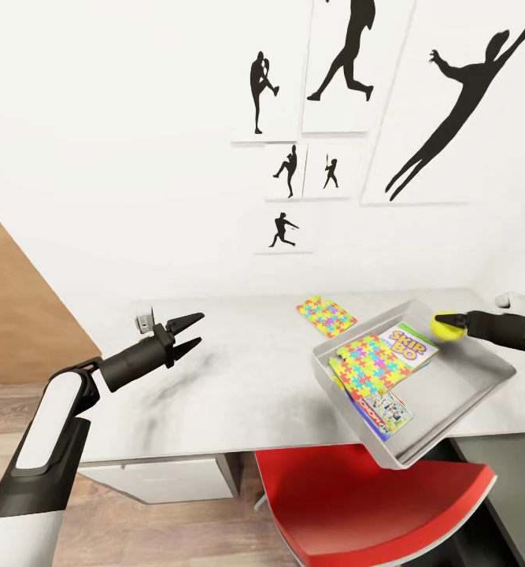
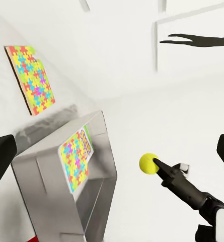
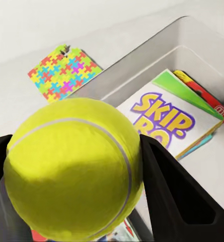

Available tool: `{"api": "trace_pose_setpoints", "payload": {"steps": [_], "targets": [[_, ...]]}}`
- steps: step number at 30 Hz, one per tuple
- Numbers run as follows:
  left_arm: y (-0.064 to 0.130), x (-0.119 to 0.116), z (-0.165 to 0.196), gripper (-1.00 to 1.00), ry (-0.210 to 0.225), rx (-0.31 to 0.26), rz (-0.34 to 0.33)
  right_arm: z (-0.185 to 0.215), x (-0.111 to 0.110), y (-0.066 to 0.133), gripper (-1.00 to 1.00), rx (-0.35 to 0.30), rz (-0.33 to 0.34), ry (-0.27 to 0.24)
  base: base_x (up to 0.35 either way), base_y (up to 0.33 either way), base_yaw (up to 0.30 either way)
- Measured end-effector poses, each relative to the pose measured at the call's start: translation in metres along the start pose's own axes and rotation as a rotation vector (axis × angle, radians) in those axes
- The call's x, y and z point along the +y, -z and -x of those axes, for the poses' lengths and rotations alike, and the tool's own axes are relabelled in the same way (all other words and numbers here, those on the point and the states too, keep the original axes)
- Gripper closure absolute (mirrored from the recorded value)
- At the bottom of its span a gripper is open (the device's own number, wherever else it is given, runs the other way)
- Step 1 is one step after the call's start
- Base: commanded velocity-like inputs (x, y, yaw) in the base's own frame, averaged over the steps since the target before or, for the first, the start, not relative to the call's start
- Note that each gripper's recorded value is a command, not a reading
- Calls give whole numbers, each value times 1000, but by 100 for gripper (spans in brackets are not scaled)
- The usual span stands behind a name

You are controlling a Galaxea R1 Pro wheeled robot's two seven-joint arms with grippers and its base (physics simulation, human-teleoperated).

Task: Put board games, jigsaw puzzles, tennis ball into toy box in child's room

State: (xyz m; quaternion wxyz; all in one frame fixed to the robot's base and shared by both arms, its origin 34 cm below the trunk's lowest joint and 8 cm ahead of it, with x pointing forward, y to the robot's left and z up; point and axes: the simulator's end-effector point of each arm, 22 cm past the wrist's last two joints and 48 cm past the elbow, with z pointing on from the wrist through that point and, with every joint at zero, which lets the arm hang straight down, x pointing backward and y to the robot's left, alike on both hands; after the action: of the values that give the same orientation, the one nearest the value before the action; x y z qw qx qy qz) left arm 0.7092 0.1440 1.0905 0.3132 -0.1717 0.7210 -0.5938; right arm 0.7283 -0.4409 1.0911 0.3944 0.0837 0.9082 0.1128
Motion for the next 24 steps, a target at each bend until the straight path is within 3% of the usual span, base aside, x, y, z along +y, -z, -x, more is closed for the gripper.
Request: {"api": "trace_pose_setpoints", "payload": {"steps": [5,12,24], "targets": [[0,0,0,-100,0,0,0,-9,-8,-8,100,15,-42,2,0,0,-2],[1,0,1,-100,0,-1,-1,-28,-35,-17,100,49,-141,21,0,0,0],[1,0,1,-100,0,-2,-2,-35,-52,-19,100,65,-194,23,0,0,0]]}}
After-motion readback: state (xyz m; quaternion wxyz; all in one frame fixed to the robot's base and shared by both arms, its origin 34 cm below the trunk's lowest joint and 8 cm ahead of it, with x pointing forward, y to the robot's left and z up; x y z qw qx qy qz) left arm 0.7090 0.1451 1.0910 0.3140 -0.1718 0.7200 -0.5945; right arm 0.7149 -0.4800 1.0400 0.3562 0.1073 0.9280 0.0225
